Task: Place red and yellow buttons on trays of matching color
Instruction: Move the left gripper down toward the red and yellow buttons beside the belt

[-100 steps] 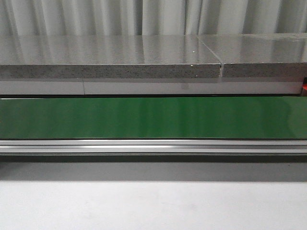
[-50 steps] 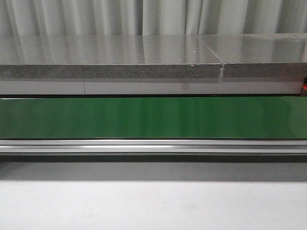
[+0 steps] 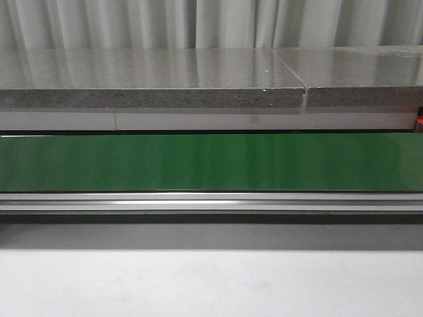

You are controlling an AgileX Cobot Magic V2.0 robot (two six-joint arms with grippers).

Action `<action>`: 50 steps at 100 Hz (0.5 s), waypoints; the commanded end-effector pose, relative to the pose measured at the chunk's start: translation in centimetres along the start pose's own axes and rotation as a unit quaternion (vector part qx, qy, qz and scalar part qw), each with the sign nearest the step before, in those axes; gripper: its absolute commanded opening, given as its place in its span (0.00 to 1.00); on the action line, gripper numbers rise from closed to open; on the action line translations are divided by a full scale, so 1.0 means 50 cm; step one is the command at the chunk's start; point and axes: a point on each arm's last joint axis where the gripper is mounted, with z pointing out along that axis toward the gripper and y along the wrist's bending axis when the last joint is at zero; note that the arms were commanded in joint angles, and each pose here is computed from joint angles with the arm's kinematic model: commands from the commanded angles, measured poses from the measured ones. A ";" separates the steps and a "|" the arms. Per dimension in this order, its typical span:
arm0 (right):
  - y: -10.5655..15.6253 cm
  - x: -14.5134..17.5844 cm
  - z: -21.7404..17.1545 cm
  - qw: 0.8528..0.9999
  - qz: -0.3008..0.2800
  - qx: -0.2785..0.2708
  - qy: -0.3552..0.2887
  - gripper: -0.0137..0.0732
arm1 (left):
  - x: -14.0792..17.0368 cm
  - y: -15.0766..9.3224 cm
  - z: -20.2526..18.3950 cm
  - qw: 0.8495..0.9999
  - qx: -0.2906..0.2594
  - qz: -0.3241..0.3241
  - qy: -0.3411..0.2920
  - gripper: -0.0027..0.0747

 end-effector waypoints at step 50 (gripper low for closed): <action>-0.001 -0.024 -0.004 0.998 -0.007 0.000 -0.055 0.08 | -0.075 0.110 0.123 0.986 -0.109 -0.128 0.024 0.84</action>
